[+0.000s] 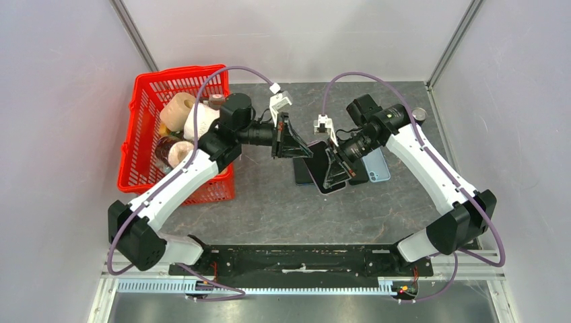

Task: Take the phone out of the phone case
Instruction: Remove the phone case from the phone.

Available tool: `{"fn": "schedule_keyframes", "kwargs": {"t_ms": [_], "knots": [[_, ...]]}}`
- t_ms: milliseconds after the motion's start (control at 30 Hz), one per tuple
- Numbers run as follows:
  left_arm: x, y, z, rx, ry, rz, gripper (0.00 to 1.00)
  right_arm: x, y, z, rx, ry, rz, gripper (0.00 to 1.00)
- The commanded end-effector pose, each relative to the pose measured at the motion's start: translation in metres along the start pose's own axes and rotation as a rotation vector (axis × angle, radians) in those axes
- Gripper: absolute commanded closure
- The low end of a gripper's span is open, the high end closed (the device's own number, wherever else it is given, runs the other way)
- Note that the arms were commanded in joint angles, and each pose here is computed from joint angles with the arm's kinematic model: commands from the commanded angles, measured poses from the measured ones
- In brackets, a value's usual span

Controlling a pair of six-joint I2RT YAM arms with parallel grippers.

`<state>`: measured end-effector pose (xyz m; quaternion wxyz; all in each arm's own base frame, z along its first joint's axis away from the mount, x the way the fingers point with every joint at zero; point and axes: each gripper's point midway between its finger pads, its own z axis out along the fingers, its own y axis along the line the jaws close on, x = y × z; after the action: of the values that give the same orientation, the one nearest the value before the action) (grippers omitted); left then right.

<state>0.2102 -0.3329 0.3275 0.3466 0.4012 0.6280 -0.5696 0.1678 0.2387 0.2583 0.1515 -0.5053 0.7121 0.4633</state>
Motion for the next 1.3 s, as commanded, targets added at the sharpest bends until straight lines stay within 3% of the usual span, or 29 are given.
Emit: {"fn": "schedule_keyframes", "kwargs": {"t_ms": [0, 267, 433, 833, 1267], "knots": [[0.025, 0.017, 0.027, 0.000, 0.088, -0.015, 0.98, -0.053, 0.035, 0.001, -0.148, -0.196, -0.190, 1.00], [0.045, 0.036, 0.002, -0.129, 0.241, 0.243, 0.98, -0.061, 0.009, -0.008, 0.018, -0.222, -0.115, 0.60], [0.054, 0.036, -0.016, -0.174, 0.300, 0.336, 0.98, -0.074, 0.002, -0.018, 0.074, -0.243, -0.095, 0.49], [0.057, 0.034, -0.025, -0.244, 0.336, 0.464, 0.98, -0.092, -0.012, -0.019, 0.087, -0.258, -0.045, 0.48], [0.056, 0.026, -0.007, -0.246, 0.352, 0.518, 0.98, -0.071, -0.049, 0.014, 0.130, -0.201, 0.045, 0.42]]}}
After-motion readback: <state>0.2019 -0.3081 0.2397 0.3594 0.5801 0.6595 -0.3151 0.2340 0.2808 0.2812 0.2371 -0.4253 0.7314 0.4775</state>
